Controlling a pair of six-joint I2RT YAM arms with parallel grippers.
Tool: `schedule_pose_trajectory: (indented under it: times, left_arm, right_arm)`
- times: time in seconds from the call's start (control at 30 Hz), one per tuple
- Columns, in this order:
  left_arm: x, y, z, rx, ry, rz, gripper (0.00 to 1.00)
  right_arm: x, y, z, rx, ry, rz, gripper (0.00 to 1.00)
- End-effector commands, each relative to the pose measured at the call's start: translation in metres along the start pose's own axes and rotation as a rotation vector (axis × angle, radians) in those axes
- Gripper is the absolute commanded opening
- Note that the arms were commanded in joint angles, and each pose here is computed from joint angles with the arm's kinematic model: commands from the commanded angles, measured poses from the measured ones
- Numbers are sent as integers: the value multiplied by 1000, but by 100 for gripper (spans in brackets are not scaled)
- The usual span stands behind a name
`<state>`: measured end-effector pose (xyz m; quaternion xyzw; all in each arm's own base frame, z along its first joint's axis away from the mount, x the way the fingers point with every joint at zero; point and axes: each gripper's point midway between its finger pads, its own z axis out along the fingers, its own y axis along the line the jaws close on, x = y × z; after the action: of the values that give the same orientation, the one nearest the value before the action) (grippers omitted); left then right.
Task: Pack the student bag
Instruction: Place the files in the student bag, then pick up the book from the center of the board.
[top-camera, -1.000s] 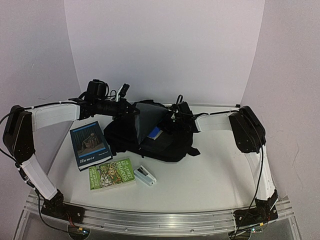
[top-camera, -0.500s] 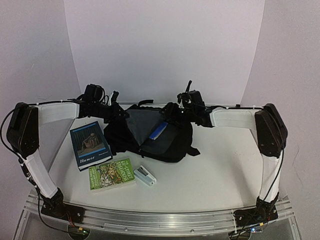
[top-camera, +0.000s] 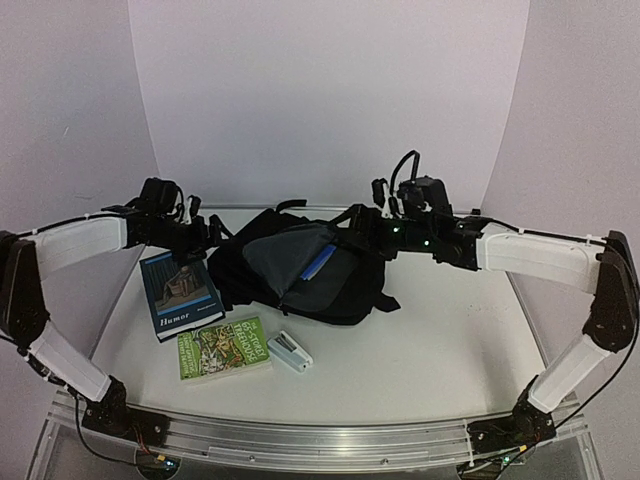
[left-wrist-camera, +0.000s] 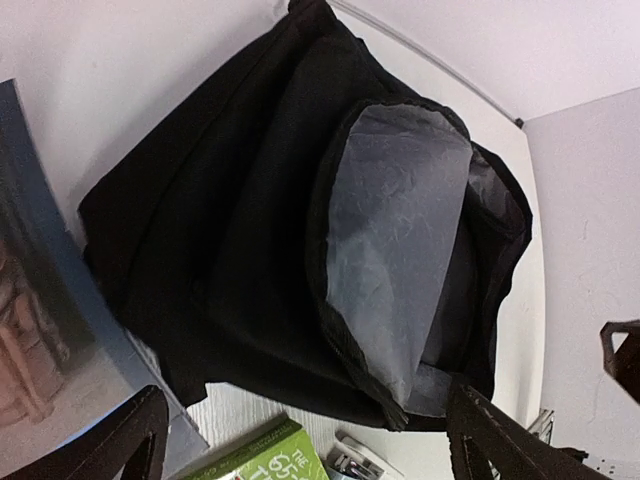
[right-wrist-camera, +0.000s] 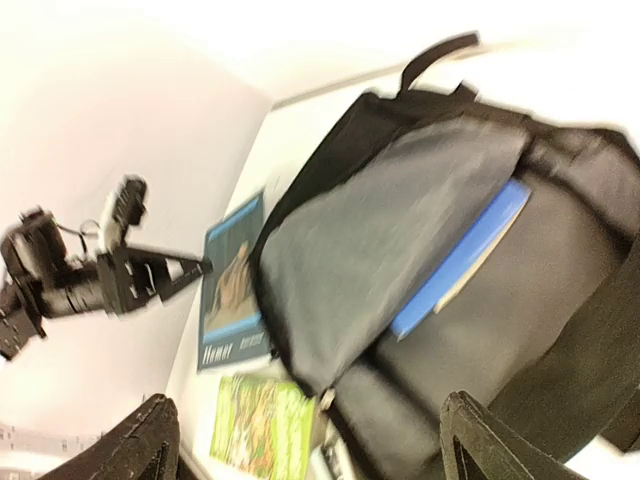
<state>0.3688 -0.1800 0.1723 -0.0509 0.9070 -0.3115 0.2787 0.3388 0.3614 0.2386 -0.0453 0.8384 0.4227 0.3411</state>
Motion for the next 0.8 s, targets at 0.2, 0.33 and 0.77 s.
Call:
schedule_pose_trajectory:
  times: [0.2, 0.33, 0.77]
  left_arm:
    - [103, 73, -46, -208, 39, -426, 100]
    - [139, 97, -55, -272, 59, -520, 100]
    - [178, 123, -42, -340, 151, -568, 92]
  right_arm:
    - [121, 77, 23, -59, 195, -20, 84]
    - [178, 90, 55, -55, 306, -29, 80]
    - [257, 39, 100, 145, 440, 2, 71]
